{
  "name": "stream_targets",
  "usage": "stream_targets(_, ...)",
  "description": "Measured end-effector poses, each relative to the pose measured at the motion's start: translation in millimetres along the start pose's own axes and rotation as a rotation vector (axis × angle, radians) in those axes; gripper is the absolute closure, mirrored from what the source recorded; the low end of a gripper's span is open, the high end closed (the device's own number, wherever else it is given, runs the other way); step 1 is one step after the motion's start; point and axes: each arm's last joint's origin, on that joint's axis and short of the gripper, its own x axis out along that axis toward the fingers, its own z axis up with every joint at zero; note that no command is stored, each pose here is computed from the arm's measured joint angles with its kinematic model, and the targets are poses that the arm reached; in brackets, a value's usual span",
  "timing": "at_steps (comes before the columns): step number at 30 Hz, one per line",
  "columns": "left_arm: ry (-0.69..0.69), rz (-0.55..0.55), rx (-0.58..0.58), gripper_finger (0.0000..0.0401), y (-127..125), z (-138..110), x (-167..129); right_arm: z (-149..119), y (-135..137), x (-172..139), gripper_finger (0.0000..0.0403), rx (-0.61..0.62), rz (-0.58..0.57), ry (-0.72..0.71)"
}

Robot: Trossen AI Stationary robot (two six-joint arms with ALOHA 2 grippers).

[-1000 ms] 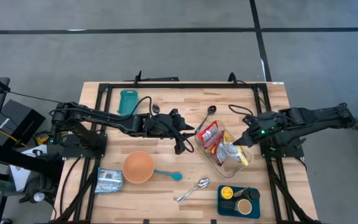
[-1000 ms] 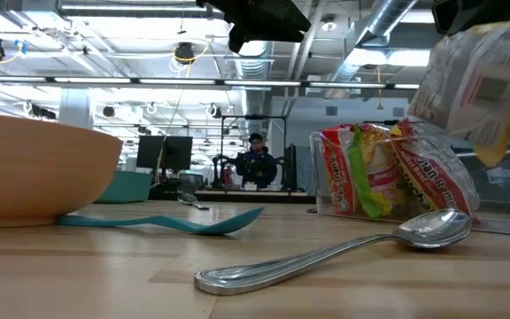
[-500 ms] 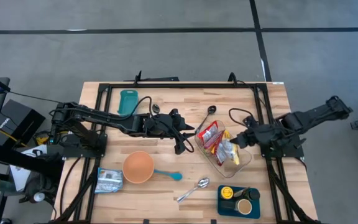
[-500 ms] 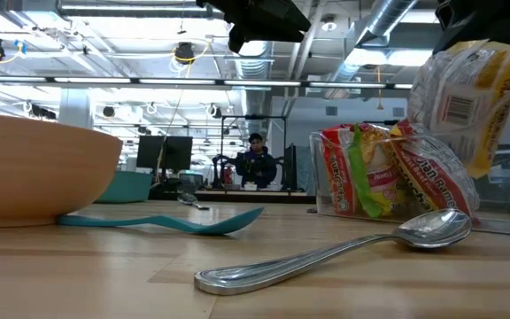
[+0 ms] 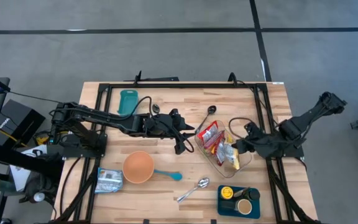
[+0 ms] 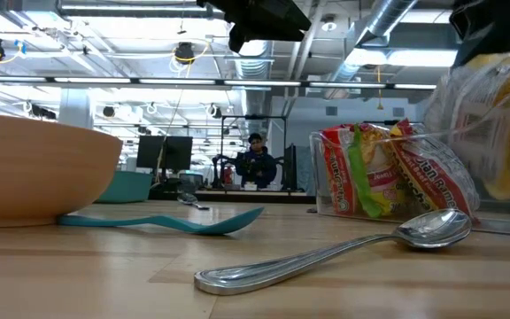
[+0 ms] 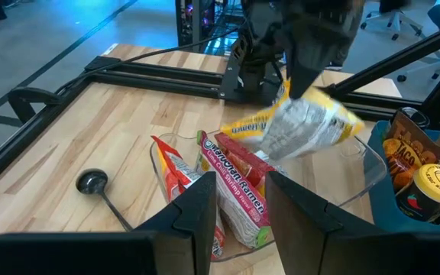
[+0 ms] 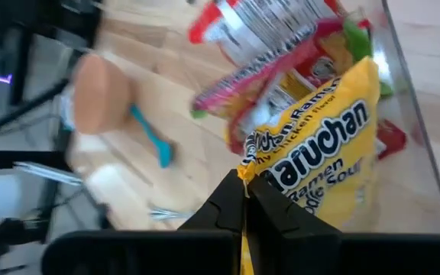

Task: Pick & Place Food Item
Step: Put the yellow noodle pack into the transparent bin

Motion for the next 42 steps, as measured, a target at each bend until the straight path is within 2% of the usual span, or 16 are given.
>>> stream_targets(10, -0.025, -0.003, -0.006, 0.0293, -0.4, 2.4, 0.1, -11.3, 3.0, 22.1, 0.0403, -0.048, -0.106, -0.046)
stream_targets(25, -0.092, -0.013, -0.023, 0.0293, -1.2, 9.1, -0.3, -12.7, 3.6, 25.9, 0.0400, -0.161, -0.122, -0.059)
stream_targets(42, -0.113, -0.016, -0.029, 0.0293, -1.4, 11.1, -0.5, -12.4, 4.3, 25.9, 0.0319, -0.185, -0.115, -0.072)
